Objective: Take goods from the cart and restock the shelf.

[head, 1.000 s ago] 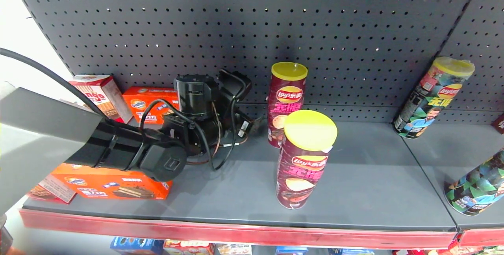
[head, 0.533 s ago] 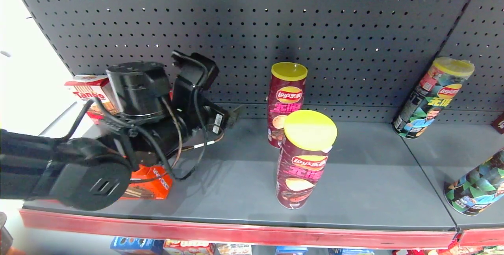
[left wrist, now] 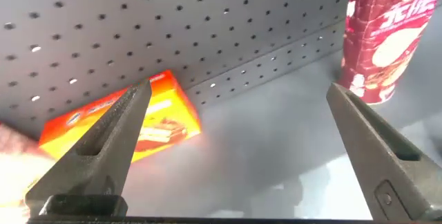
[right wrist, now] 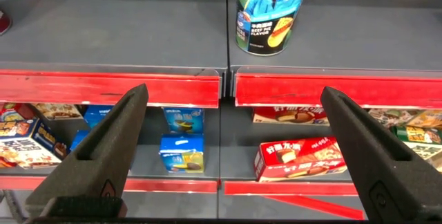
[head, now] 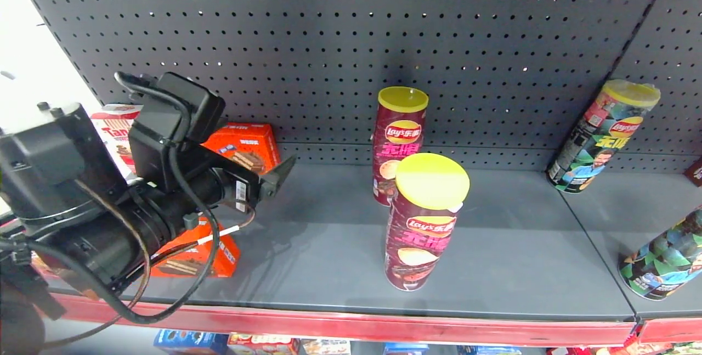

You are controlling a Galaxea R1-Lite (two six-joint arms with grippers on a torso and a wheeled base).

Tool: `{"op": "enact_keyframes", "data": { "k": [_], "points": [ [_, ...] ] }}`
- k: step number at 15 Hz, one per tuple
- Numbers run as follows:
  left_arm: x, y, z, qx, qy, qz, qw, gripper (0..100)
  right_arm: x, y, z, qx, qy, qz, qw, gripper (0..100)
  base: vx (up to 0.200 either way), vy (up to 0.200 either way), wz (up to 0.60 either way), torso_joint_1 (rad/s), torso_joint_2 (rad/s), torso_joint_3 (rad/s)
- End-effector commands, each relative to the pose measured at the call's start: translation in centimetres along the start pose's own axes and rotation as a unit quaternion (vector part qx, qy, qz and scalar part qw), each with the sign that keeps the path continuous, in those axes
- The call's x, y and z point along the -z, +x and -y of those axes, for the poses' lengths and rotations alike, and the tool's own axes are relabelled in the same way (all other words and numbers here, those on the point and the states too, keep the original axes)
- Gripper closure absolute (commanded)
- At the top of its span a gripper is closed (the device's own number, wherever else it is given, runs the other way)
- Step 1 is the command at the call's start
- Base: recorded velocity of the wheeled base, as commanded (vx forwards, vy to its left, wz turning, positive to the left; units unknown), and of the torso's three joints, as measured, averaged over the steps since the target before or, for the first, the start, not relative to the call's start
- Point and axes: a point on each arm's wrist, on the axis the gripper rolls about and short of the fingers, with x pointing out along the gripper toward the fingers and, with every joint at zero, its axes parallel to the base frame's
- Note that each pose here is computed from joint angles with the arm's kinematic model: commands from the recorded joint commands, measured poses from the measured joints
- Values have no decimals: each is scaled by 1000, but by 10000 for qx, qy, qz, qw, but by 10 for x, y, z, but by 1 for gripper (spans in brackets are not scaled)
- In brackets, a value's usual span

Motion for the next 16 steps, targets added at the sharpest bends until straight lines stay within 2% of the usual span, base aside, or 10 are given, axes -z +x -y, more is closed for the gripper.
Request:
{"op": "enact_keyframes", "data": {
  "k": [1,2,3,4,5,8,10,11,13,16],
  "points": [
    [2,-11,-1,-21,-1,-9,10000,0,0,0,0,17,-7,6,10000,0,0,0,0,0,0,0],
    [2,-13,-2,-16,-18,1,10000,0,0,0,0,25,-14,21,10000,0,0,0,0,0,0,0],
    [3,-14,-2,-11,-30,-13,10000,0,-11,-3,0,12,30,205,9998,0,0,0,0,0,0,0],
    [5,-17,-2,-12,-110,-37,9999,0,-68,-7,1,-56,245,481,9985,0,0,0,0,0,0,0],
    [6,-19,-2,-8,-261,-51,9996,0,-96,9,1,-400,569,-119,9975,0,0,0,0,0,0,0],
    [12,-21,0,17,-266,-138,9995,0,-110,17,-2,-1646,353,-377,9850,0,0,0,0,0,0,0],
    [12,-22,0,18,-271,-114,9996,0,-129,34,-9,-2581,209,-644,9637,0,0,0,0,0,0,0],
    [12,-22,0,16,-272,-107,9996,0,-131,40,-11,-2770,197,-751,9577,0,0,0,0,0,0,0],
    [14,-20,0,15,-275,-131,9995,0,-133,63,-24,-3353,34,-1276,9334,0,0,0,0,0,0,0],
    [16,-20,0,11,-275,-171,9995,0,-126,85,-43,-3807,-398,-1665,9087,0,0,0,0,0,0,0]
  ]
}}
